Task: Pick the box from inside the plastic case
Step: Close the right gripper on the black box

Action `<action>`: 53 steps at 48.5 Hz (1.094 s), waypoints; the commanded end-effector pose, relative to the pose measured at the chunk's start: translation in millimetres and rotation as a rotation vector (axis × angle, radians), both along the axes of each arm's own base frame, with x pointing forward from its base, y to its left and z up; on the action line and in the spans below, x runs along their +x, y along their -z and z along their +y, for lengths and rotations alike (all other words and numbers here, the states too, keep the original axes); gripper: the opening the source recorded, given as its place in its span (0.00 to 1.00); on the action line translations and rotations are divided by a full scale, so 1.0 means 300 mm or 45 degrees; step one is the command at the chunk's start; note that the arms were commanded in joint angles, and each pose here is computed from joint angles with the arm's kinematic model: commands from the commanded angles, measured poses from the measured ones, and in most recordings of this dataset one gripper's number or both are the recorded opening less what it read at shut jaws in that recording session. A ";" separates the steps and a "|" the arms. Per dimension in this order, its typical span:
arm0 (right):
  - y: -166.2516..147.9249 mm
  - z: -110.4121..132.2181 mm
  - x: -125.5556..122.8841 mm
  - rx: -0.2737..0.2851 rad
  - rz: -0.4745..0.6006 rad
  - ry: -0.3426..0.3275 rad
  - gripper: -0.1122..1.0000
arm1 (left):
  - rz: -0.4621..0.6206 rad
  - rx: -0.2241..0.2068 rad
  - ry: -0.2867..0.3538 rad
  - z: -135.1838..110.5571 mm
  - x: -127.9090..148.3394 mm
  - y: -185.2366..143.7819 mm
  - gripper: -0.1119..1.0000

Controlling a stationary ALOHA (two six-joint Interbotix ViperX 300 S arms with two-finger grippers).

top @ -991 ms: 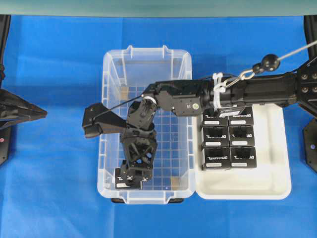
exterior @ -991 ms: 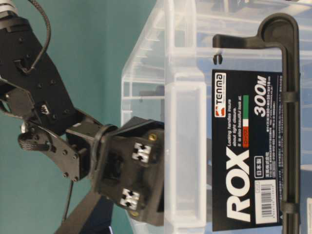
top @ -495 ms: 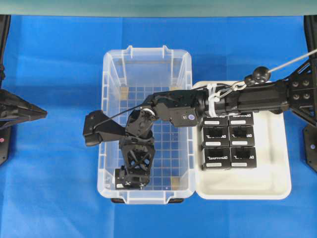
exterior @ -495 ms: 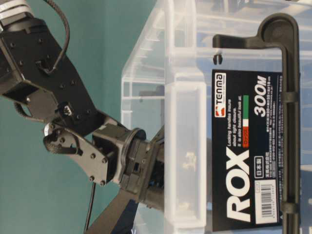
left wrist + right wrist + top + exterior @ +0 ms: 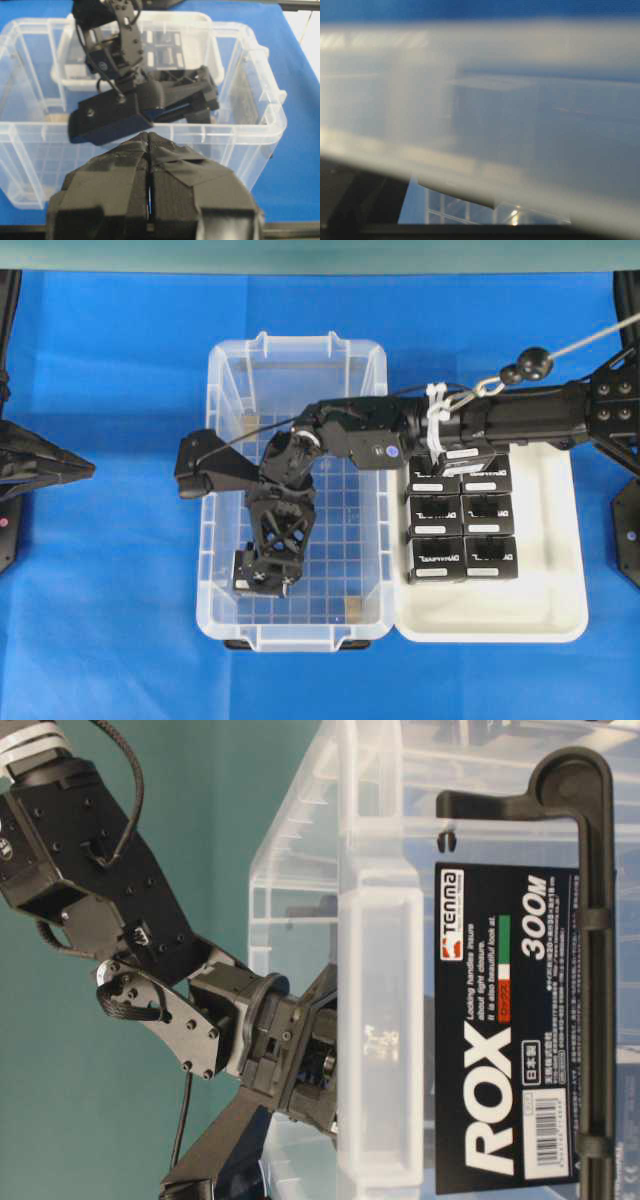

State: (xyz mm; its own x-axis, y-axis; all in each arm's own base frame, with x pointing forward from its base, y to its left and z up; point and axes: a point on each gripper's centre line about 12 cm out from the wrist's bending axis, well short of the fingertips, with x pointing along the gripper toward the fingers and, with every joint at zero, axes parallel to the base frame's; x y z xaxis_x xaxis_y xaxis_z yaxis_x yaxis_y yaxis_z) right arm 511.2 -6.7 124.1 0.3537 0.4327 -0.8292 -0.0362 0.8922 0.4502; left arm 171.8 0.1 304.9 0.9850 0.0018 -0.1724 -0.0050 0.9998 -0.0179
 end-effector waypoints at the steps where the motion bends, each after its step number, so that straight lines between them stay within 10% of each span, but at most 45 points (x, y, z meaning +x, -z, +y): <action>1: -0.028 -0.015 0.010 -0.010 -0.029 -0.001 0.99 | -0.021 0.002 -0.002 0.001 0.008 -0.029 0.04; 53: 0.025 0.119 0.007 -0.183 0.065 -0.073 1.00 | -0.004 0.002 -0.002 0.001 0.008 -0.010 0.04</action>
State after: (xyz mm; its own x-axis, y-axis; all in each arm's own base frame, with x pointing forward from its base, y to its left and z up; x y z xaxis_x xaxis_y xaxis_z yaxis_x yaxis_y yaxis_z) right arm 512.1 25.2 120.9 0.2911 0.3247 -0.8999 -0.0669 0.9452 0.3195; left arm 171.8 0.1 304.3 0.9848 0.0015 -0.1740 -0.0050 0.9998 -0.0194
